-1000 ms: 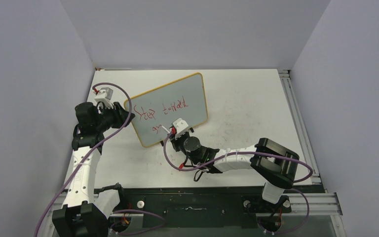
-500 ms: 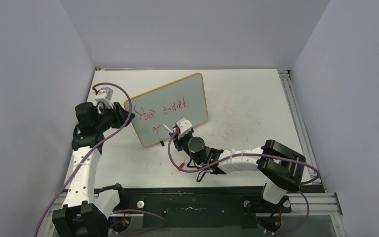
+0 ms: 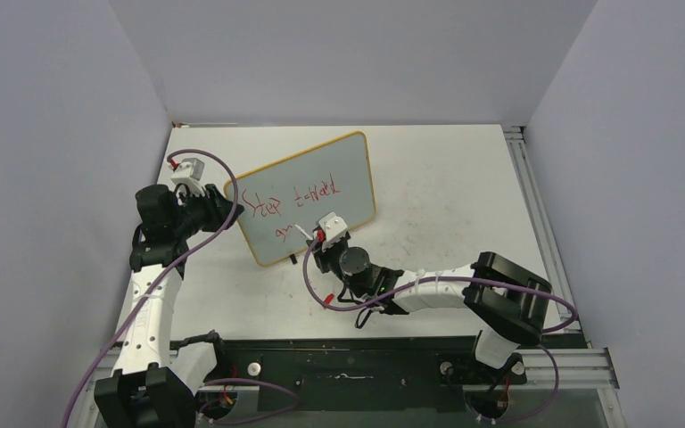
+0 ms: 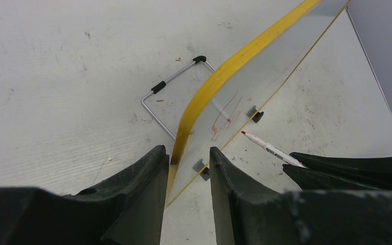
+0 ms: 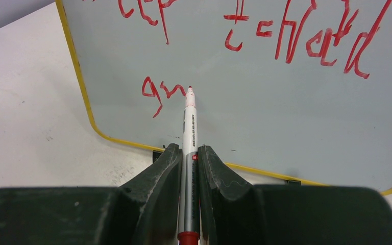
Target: Write a sentence on the whiteboard
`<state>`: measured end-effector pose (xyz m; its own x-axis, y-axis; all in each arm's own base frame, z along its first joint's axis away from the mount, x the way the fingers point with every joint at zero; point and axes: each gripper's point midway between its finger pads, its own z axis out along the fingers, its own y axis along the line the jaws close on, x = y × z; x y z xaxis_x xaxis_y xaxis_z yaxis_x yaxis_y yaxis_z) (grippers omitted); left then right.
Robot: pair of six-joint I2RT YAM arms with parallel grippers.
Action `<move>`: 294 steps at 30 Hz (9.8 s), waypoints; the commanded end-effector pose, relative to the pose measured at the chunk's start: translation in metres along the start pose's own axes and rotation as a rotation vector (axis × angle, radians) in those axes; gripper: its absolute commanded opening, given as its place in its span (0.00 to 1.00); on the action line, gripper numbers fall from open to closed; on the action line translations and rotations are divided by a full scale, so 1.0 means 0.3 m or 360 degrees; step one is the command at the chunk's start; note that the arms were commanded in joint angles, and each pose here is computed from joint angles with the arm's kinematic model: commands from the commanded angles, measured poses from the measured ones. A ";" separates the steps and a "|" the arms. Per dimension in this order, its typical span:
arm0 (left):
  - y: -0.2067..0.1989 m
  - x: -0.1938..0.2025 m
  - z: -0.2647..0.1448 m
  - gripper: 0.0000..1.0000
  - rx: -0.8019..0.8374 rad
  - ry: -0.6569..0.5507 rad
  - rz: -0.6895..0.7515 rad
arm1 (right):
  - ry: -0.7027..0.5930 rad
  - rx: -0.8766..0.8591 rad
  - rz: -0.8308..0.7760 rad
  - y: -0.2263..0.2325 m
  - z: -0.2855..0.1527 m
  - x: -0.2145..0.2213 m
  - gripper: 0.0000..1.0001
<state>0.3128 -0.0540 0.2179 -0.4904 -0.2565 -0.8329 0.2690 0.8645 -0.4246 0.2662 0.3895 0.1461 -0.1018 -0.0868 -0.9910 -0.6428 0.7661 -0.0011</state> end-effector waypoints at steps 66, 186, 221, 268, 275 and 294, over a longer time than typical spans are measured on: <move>-0.021 -0.058 -0.007 0.33 0.0045 -0.0097 0.0064 | -0.0106 -0.0021 0.0024 0.003 0.050 -0.088 0.05; -0.022 -0.053 -0.006 0.33 0.0052 -0.0090 0.0064 | 0.0034 0.0055 0.0039 -0.055 0.023 0.045 0.05; -0.023 -0.055 -0.007 0.33 0.0054 -0.0093 0.0066 | -0.0085 0.0150 0.0036 -0.109 0.021 -0.065 0.05; -0.025 -0.053 -0.009 0.33 0.0054 -0.0094 0.0064 | -0.0104 0.0155 0.0033 -0.110 -0.009 -0.072 0.05; -0.026 -0.054 -0.010 0.33 0.0056 -0.0095 0.0068 | -0.0090 0.0148 0.0028 -0.106 0.009 -0.060 0.05; -0.024 -0.054 -0.009 0.33 0.0054 -0.0095 0.0068 | -0.0054 0.0244 0.0063 -0.156 0.025 -0.036 0.05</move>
<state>0.3139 -0.0544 0.2199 -0.4809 -0.2546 -0.8390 0.2789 0.8628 -0.4217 0.2922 0.3563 0.1392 -0.1126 -0.0988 -0.9887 -0.5470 0.8369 -0.0214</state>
